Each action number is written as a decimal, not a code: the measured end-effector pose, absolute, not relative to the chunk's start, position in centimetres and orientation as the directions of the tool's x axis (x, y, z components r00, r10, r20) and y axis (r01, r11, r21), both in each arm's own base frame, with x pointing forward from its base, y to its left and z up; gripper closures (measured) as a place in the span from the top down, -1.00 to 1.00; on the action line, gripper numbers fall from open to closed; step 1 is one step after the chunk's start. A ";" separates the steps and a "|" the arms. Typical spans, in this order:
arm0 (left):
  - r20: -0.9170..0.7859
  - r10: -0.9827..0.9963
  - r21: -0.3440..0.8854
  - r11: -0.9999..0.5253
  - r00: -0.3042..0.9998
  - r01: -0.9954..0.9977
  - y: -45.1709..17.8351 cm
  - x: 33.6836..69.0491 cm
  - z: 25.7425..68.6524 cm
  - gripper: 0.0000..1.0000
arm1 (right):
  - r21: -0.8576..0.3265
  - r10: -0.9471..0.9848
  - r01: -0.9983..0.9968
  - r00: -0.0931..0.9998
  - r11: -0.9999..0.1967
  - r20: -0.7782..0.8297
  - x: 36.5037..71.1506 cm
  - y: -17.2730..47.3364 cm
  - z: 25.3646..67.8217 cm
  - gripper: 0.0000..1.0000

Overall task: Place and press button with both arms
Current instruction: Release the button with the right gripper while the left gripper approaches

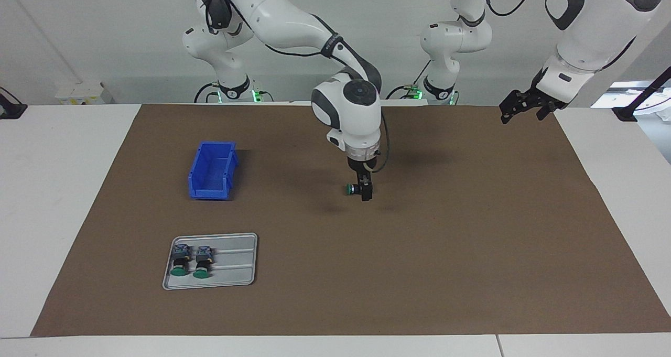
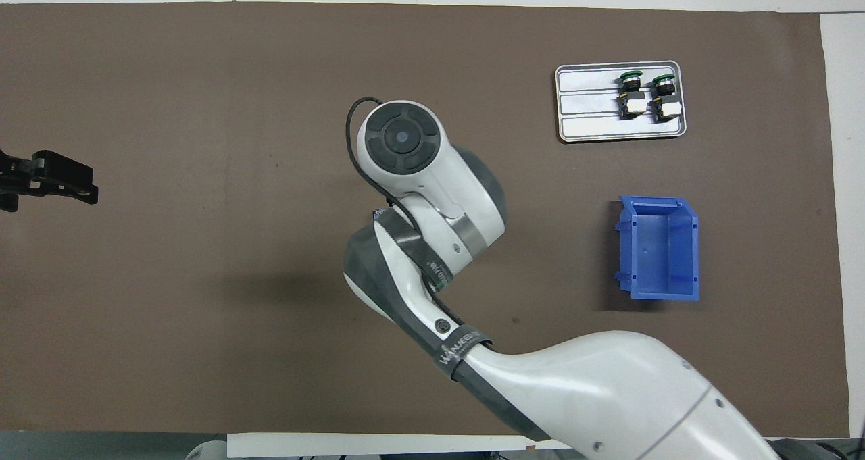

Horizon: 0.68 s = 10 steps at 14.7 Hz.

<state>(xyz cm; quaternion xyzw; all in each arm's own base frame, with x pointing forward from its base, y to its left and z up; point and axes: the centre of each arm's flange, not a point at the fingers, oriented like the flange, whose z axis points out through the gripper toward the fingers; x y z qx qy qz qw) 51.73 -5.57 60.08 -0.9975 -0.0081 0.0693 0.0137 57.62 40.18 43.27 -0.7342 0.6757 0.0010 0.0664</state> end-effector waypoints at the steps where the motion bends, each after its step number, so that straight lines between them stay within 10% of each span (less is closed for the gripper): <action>1: -0.138 0.042 -0.032 -0.999 0.989 0.038 -5.6 51.7 60.0 1.00 | -0.096 -0.988 -0.987 0.133 -0.126 -0.076 58.3 37.2 45.9 1.00; 10: -0.106 0.456 -0.111 -0.889 0.884 0.445 -13.1 50.1 57.1 1.00 | 0.063 -0.647 -0.644 0.760 -0.763 -0.065 57.3 12.7 59.3 1.00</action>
